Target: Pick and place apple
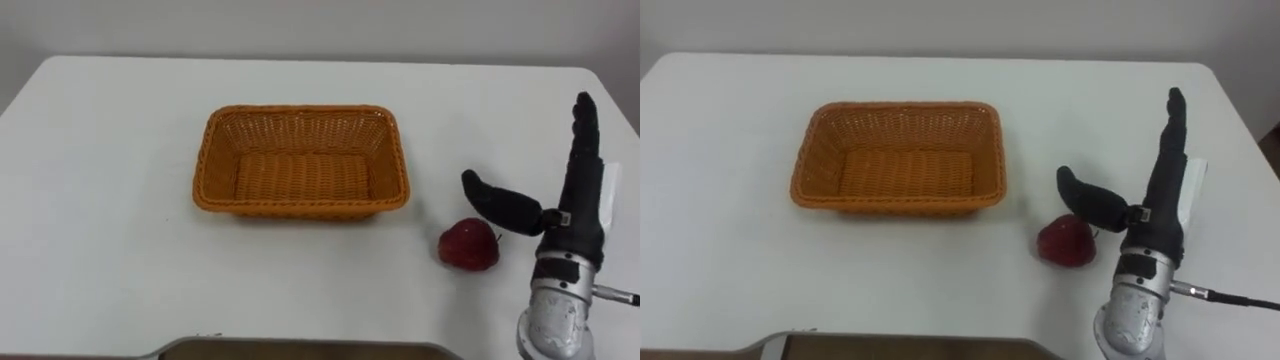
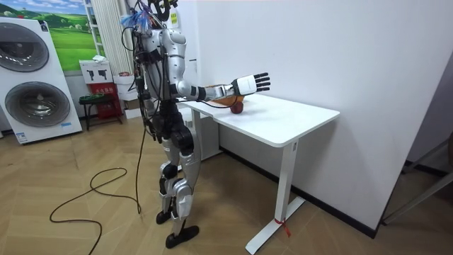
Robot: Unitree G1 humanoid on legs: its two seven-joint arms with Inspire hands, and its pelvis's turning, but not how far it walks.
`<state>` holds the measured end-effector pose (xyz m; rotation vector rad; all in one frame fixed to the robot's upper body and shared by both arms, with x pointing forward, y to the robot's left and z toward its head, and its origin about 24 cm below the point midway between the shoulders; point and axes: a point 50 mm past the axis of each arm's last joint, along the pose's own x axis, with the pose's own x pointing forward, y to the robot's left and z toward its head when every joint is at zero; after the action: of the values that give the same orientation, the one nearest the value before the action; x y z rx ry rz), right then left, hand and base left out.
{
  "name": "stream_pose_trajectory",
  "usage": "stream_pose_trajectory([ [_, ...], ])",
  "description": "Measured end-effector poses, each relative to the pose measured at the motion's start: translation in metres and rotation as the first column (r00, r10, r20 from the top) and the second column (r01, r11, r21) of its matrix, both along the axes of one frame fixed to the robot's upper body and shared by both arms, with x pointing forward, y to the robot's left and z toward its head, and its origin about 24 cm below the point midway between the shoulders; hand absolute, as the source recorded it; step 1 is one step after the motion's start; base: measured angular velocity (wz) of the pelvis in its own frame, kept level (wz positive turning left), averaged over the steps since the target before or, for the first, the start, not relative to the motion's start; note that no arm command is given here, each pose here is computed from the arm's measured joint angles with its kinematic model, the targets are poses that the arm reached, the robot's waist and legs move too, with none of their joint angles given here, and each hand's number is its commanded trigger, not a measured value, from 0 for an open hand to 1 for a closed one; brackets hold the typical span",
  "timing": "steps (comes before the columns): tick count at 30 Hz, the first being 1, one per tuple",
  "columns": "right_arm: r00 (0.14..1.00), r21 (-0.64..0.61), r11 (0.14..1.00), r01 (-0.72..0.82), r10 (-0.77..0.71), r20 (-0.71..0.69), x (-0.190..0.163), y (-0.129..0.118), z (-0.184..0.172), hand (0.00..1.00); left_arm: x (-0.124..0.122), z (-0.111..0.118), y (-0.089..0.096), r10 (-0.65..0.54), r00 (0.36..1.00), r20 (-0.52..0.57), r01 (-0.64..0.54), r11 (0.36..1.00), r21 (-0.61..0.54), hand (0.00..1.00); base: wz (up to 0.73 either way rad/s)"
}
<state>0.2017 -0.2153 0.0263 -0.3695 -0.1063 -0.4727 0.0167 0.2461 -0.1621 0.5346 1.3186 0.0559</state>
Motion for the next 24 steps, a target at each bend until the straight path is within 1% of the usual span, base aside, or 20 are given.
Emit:
stream_pose_trajectory([
  [5,0.997,0.007,0.999,-0.048,0.049,-0.061,-0.007,0.006,-0.009,0.00,0.002,0.000,-0.002,-0.013,1.000,-0.001,0.013,1.000,-0.007,0.00,0.00],
  [10,0.968,0.029,0.990,-0.140,0.143,-0.205,-0.017,0.017,-0.032,0.00,0.005,-0.001,-0.003,-0.035,0.999,-0.005,0.035,0.999,-0.014,0.00,0.00],
  [13,0.951,0.039,0.983,-0.177,0.182,-0.249,-0.020,0.021,-0.040,0.00,0.003,-0.002,-0.003,-0.040,0.999,-0.020,0.039,0.999,-0.023,0.00,0.00],
  [20,0.934,0.038,0.977,-0.210,0.212,-0.288,-0.022,0.020,-0.045,0.00,0.002,-0.003,-0.004,-0.044,0.998,-0.035,0.043,0.999,-0.033,0.00,0.00],
  [24,0.914,0.022,0.975,-0.219,0.213,-0.345,-0.028,0.018,-0.057,0.00,0.002,-0.003,-0.004,-0.050,0.998,-0.035,0.049,0.998,-0.034,0.00,0.00],
])
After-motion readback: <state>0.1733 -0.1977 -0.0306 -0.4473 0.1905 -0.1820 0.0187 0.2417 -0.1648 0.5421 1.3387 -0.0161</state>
